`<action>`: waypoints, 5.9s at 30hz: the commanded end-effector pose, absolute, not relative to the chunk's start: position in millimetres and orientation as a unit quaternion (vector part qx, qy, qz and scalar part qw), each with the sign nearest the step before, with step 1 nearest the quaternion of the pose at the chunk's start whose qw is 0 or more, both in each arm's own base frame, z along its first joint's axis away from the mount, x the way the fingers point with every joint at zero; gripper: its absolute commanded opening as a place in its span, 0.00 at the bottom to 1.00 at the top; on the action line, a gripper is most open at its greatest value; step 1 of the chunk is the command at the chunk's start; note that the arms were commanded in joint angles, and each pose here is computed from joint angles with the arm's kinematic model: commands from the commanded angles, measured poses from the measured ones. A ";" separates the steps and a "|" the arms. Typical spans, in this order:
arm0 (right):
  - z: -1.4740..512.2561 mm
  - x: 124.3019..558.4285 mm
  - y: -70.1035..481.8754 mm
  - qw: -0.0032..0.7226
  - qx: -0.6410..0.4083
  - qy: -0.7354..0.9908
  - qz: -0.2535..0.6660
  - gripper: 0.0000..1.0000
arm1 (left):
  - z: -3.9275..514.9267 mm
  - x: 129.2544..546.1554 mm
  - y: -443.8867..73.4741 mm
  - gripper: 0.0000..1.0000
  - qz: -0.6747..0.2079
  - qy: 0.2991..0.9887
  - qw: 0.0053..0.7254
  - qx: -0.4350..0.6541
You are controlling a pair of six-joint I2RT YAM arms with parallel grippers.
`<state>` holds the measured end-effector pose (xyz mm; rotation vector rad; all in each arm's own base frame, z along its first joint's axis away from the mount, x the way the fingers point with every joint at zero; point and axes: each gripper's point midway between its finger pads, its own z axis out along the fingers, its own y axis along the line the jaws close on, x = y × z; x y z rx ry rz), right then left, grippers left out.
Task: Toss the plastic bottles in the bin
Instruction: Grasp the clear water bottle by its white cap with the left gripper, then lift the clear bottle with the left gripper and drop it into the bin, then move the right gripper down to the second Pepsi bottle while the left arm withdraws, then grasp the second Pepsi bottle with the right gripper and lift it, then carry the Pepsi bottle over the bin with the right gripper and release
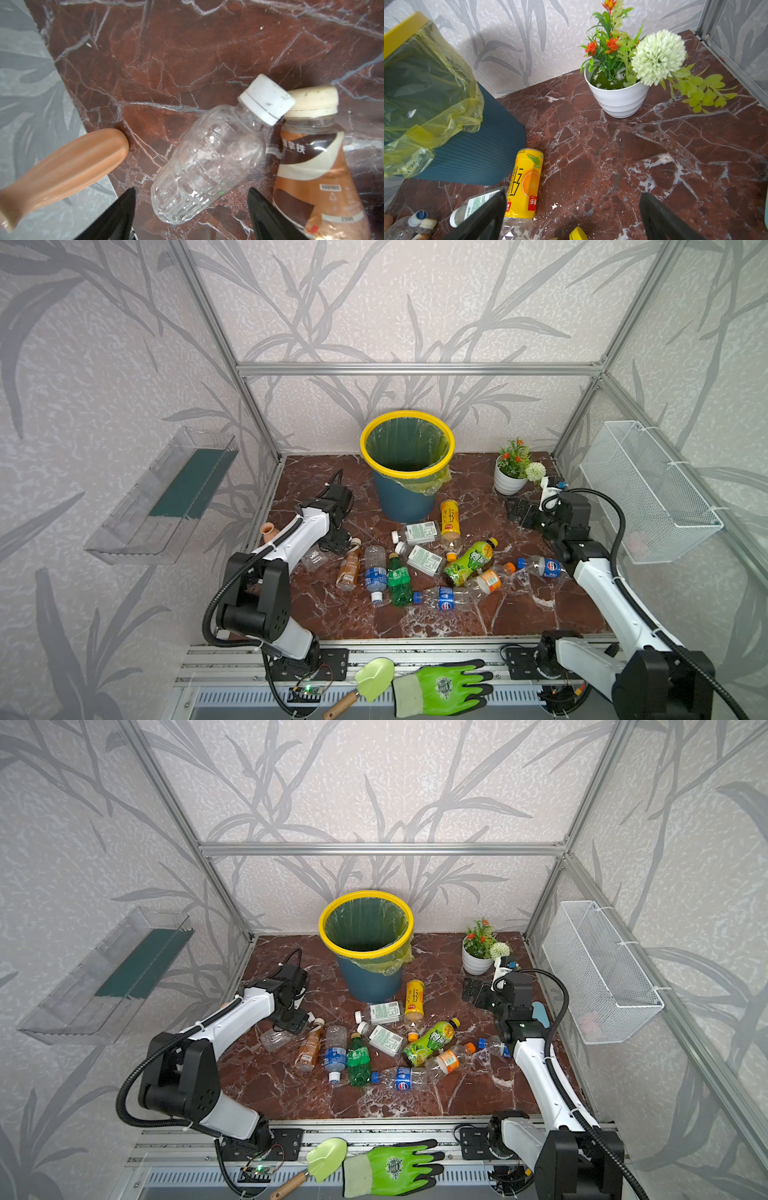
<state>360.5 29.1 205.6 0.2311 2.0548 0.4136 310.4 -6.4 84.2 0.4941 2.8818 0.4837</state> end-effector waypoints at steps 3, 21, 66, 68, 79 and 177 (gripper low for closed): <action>209.7 357.6 24.9 0.503 0.102 0.840 0.176 1.00 | 62.1 302.1 -10.7 0.84 0.119 0.972 0.056 0.196; 202.7 355.6 8.9 0.500 0.135 0.834 0.193 1.00 | 24.9 308.6 -9.7 0.70 0.077 0.978 0.012 0.194; 203.2 299.5 -13.3 0.483 0.183 0.848 0.122 0.99 | 482.7 424.8 -188.3 0.97 -0.171 0.715 0.668 0.119; 197.9 296.3 -16.7 0.474 0.199 0.850 0.116 0.99 | 495.3 411.0 -180.7 0.99 -0.169 0.695 0.689 0.114; 155.6 268.3 -20.1 0.382 0.260 0.881 0.104 0.96 | 476.0 362.1 -150.6 0.99 -0.147 0.687 0.704 0.104; 428.0 406.7 238.4 0.547 -0.096 0.754 0.350 0.68 | 264.9 320.7 -11.4 0.99 -0.017 0.823 0.533 -0.197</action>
